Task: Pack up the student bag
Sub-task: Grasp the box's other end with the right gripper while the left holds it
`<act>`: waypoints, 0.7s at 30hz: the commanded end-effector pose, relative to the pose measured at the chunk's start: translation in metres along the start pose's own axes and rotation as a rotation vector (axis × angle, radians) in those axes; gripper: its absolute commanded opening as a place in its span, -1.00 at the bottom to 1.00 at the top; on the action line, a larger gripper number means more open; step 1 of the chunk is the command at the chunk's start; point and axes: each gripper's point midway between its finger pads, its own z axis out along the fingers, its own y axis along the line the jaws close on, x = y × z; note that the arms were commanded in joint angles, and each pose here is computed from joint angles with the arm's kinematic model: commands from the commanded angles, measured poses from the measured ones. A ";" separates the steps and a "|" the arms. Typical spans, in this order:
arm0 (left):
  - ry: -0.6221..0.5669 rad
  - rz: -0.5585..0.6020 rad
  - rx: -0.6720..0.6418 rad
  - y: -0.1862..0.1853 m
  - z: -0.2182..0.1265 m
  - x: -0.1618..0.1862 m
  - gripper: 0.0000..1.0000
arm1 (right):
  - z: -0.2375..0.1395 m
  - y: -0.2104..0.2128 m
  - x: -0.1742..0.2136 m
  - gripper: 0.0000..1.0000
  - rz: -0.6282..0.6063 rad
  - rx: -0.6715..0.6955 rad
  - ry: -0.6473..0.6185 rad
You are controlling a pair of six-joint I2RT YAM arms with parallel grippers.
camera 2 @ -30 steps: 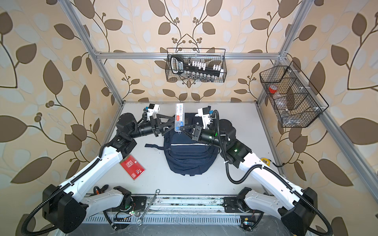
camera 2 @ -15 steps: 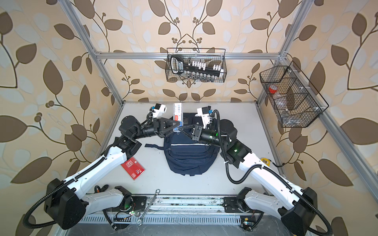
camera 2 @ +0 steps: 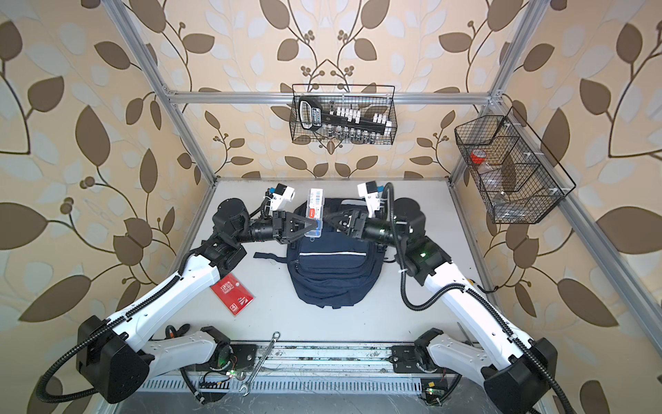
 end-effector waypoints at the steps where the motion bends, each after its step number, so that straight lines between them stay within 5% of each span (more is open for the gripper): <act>1: 0.146 0.095 0.010 -0.017 -0.010 0.031 -1.00 | -0.022 -0.008 0.004 0.55 0.004 -0.048 0.124; 10: 0.327 0.151 0.094 -0.038 -0.023 0.075 -1.00 | -0.024 -0.007 0.014 0.45 -0.044 -0.149 0.210; 21: 0.358 0.146 0.101 -0.030 -0.013 0.079 -1.00 | 0.007 0.003 0.042 0.29 -0.046 -0.177 0.301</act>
